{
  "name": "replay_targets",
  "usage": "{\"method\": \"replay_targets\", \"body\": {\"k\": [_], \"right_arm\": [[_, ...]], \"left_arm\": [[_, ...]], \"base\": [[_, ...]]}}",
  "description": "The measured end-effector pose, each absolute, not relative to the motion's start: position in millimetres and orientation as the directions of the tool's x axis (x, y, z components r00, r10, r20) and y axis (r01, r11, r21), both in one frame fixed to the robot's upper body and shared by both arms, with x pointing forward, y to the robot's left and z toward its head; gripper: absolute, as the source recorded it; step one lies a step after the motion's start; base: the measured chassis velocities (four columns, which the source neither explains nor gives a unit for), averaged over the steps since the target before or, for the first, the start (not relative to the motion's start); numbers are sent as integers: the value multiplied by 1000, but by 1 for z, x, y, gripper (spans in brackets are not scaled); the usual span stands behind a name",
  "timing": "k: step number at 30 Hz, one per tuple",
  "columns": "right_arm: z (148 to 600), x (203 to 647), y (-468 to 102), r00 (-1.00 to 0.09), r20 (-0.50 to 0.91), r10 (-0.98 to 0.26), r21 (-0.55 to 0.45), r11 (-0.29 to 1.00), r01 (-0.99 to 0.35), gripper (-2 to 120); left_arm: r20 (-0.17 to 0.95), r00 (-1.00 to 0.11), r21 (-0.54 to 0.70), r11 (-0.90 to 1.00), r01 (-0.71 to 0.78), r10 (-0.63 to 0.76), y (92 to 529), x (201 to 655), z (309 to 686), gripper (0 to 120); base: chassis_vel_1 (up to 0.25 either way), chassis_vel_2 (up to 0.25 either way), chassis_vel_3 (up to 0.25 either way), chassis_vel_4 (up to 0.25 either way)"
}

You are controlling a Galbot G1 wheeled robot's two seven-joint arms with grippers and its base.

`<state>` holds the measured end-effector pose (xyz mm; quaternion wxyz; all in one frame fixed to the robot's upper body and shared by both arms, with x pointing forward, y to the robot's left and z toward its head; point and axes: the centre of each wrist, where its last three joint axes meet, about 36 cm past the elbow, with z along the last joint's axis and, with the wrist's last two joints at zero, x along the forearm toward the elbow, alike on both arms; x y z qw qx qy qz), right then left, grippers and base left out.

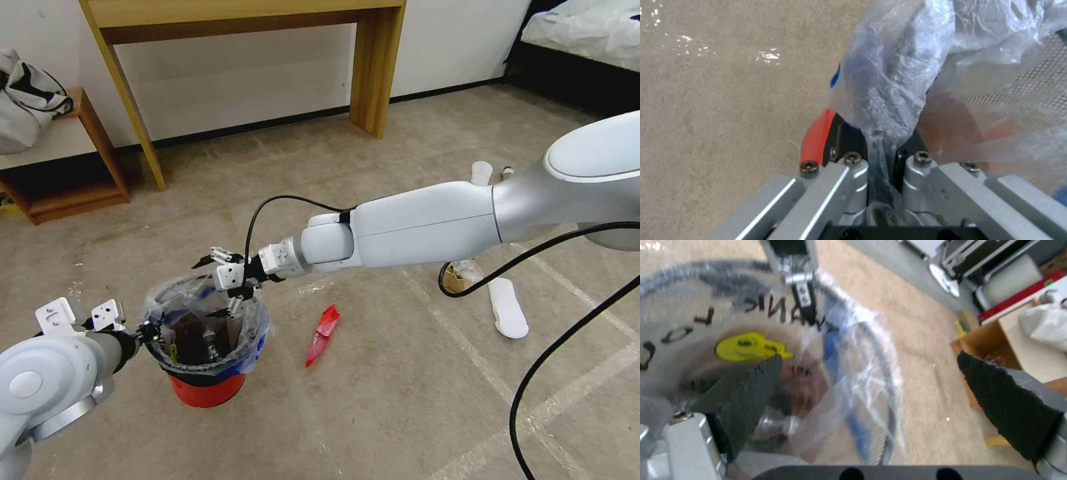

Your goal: Pick up the trash bin and place the garbage on the floor into it.

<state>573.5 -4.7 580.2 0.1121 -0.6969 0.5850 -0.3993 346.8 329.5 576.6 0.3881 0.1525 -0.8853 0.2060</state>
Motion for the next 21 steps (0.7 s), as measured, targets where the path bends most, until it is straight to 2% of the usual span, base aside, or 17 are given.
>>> {"method": "replay_targets", "body": {"k": [11, 14, 15, 17, 18, 19, 20, 21], "right_arm": [[620, 580, -11, 2, 307, -952, -674, -219, -706, 100], [644, 583, -31, -48, 166, -985, -678, -79, -731, 100], [644, 583, -31, -48, 166, -985, -678, -79, -731, 100], [663, 586, -71, -204, -41, -978, -654, 181, -734, 100], [663, 586, -71, -204, -41, -978, -654, 181, -734, 100], [665, 584, -91, -284, -128, -950, -614, 301, -729, 100], [665, 584, -91, -284, -128, -950, -614, 301, -729, 100], [663, 580, -110, -355, -195, -914, -563, 401, -723, 100]], "left_arm": [[763, -633, -231, 860, -455, -130, 336, 350, 569, 4], [767, -627, -231, 854, -466, -135, 338, 349, 567, 4], [767, -627, -231, 854, -466, -135, 338, 349, 567, 4], [769, -626, -242, 848, -471, -127, 340, 349, 569, 4], [769, -626, -242, 848, -471, -127, 340, 349, 569, 4], [770, -626, -250, 845, -472, -122, 341, 349, 571, 4], [770, -626, -250, 845, -472, -122, 341, 349, 571, 4], [770, -627, -255, 844, -472, -118, 341, 350, 572, 4]], "base": [[0, 0, 0, 0], [0, 0, 0, 0], [0, 0, 0, 0], [0, 0, 0, 0], [0, 0, 0, 0], [0, 0, 0, 0], [0, 0, 0, 0], [0, 0, 0, 0]]}}
